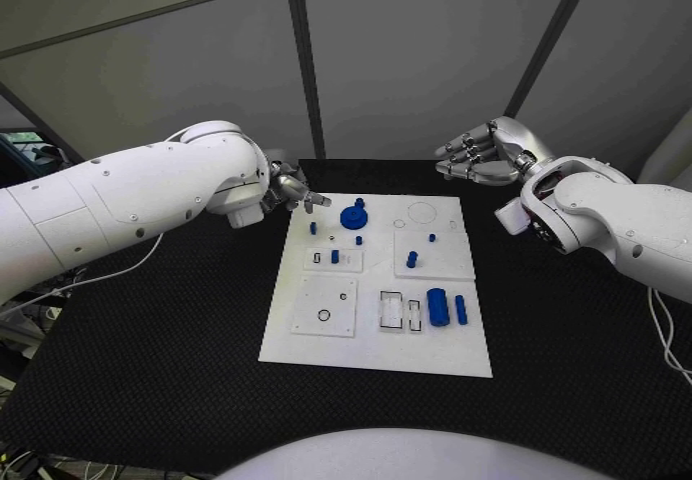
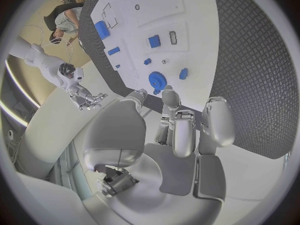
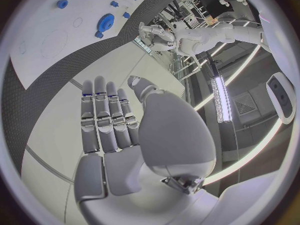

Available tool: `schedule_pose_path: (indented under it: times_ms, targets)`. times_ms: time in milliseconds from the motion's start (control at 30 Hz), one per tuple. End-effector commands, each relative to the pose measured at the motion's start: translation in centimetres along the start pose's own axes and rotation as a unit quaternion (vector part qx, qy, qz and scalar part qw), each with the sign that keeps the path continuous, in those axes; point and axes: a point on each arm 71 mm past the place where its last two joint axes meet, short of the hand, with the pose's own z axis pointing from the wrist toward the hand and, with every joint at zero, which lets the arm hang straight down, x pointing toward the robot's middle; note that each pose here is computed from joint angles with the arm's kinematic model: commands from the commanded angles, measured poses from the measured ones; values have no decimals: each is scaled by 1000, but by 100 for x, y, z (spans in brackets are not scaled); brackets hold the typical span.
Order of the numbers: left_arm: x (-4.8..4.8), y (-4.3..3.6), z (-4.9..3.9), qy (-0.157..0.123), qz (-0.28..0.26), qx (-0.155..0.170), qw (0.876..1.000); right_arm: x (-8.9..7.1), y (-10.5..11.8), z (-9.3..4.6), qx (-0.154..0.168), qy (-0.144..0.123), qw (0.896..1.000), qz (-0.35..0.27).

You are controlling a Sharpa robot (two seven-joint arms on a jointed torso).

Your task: Assemble the parts on the task board

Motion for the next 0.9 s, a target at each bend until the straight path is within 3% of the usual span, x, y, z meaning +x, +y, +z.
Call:
schedule_pose_path:
  times_ms: [33,167,367,600,900]
  targets:
    - [-48,8,31,28,30,-7,999,1,18,3,-4,2,1000,-2]
    - [-171,14,114,29,40,-22,999,7,25,3,-5,3,1000,-3]
    - [-242,-10,237,35,55,-42,997,24,40,9,-7,5,1000,-4]
    - [-224,-29,336,36,66,-56,996,42,51,20,-9,7,1000,-5]
    - [-121,-18,440,39,68,-65,995,57,63,29,-11,7,1000,-5]
